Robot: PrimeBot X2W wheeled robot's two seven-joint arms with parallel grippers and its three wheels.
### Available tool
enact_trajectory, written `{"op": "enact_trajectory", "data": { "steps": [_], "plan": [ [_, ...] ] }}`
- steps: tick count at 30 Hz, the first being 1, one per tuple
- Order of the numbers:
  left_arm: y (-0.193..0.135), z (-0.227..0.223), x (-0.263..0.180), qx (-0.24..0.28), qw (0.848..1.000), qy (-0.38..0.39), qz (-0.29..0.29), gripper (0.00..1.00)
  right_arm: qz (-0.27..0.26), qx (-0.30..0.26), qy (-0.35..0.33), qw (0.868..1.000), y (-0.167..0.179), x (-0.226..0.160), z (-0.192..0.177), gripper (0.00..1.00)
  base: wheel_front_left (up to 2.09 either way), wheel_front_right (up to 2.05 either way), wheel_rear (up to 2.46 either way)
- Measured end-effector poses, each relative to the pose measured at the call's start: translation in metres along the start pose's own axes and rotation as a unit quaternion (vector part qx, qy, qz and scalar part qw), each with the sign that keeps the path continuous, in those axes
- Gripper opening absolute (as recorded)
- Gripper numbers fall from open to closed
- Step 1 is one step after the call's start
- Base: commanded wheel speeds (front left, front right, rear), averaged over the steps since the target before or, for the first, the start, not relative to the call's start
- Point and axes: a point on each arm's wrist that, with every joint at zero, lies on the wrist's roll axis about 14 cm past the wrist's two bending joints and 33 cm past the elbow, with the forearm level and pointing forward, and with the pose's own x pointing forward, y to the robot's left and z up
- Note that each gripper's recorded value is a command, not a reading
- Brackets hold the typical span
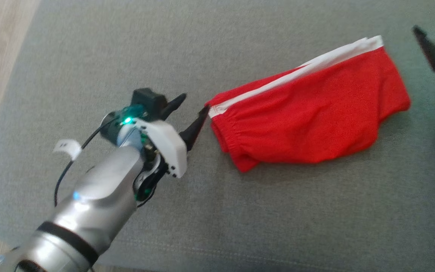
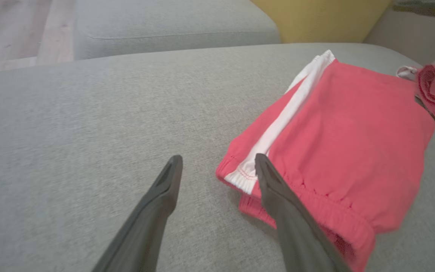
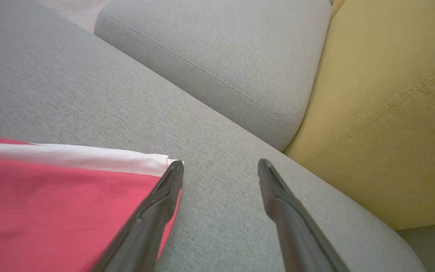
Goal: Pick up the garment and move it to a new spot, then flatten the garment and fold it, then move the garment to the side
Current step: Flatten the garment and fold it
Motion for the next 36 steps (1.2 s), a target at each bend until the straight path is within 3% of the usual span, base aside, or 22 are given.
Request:
{"op": "enact_trajectory", "data": {
  "steps": [11, 17, 21, 24, 27, 36],
  "plan": [
    [0.01, 0.037, -0.038, -0.052, 0.99, -0.103, 0.079, 1.0, -0.049, 0.078, -0.138, 0.986, -0.001, -0.074, 0.02, 1.0, 0.0, 0.0, 0.0],
    [0.012, 0.076, -0.064, -0.109, 0.968, -0.195, 0.116, 1.0, -0.071, 0.137, -0.167, 0.974, 0.006, -0.11, -0.001, 1.0, 0.0, 0.0, 0.0],
    [0.008, 0.077, -0.08, -0.129, 0.957, -0.225, 0.134, 1.0, -0.094, 0.173, -0.19, 0.962, 0.003, -0.134, -0.01, 1.0, 0.0, 0.0, 0.0],
    [0.0, 0.071, -0.086, -0.13, 0.955, -0.231, 0.135, 1.0, -0.118, 0.213, -0.224, 0.944, -0.003, -0.152, -0.011, 1.0, 0.0, 0.0, 0.0],
    [-0.003, 0.07, -0.089, -0.138, 0.951, -0.24, 0.138, 1.0, -0.128, 0.229, -0.232, 0.937, 0.001, -0.16, -0.02, 1.0, 0.0, 0.0, 0.0],
    [-0.018, 0.04, -0.099, -0.12, 0.959, -0.223, 0.129, 1.0, -0.145, 0.267, -0.204, 0.931, 0.065, -0.175, -0.083, 1.0, 0.0, 0.0, 0.0]
  ]
}}
